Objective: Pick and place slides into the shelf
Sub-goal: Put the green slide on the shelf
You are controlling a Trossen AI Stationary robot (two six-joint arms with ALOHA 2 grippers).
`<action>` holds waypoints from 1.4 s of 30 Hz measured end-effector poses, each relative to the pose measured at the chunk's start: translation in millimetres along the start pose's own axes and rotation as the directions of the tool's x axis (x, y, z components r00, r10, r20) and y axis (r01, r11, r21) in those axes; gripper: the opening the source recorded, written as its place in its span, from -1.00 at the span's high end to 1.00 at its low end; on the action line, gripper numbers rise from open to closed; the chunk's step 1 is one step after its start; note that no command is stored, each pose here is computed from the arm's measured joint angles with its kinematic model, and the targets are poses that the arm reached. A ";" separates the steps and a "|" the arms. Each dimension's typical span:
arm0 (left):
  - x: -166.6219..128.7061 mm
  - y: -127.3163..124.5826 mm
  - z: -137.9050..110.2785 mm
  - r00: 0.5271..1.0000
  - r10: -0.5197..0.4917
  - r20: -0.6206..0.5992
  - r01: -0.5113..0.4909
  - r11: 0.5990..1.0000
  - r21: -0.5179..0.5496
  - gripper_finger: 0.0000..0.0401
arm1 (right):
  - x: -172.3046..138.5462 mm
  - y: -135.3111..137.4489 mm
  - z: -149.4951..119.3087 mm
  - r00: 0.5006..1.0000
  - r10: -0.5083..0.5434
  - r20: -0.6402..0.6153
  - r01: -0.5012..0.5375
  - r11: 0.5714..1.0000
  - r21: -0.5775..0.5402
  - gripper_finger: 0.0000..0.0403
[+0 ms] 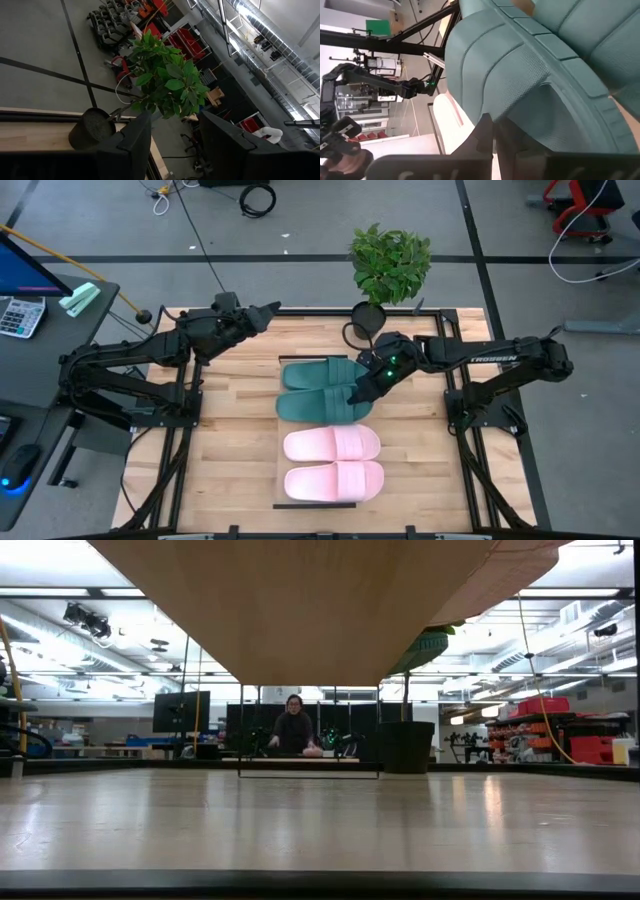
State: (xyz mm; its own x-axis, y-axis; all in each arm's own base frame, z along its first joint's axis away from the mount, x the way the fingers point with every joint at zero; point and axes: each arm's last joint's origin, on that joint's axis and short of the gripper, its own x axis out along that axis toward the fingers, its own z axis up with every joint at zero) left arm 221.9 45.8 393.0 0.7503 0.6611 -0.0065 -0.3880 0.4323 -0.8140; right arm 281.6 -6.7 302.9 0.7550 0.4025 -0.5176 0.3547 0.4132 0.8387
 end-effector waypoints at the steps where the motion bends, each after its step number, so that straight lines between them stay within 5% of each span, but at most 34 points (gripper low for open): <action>1: 0.0 0.0 0.0 1.000 0.000 0.000 0.000 1.000 0.000 0.13 | -0.5 -1.2 0.5 1.000 -0.008 0.000 0.008 1.000 -0.001 0.98; 10: 0.0 0.0 0.0 1.000 0.000 0.000 0.000 1.000 0.000 0.13 | 4.9 -22.9 -2.4 0.998 -0.060 -0.032 0.061 0.997 0.045 0.98; 29: 0.0 0.0 0.0 1.000 0.000 0.000 0.000 1.000 0.000 0.13 | -10.7 -10.0 20.5 0.991 0.119 0.054 -0.121 0.992 0.036 0.98; 42: 0.0 -0.1 0.0 1.000 0.000 0.001 0.000 1.000 -0.001 0.13 | -13.8 0.1 24.4 0.980 0.185 0.077 -0.197 0.960 0.199 0.98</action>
State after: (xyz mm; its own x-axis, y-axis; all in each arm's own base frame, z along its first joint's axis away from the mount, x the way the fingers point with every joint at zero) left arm 221.9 45.8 393.1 0.7501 0.6613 -0.0059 -0.3871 0.4319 -0.8146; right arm 284.7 -32.1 314.3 0.8479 0.4076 -0.3391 0.3016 0.1553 0.9407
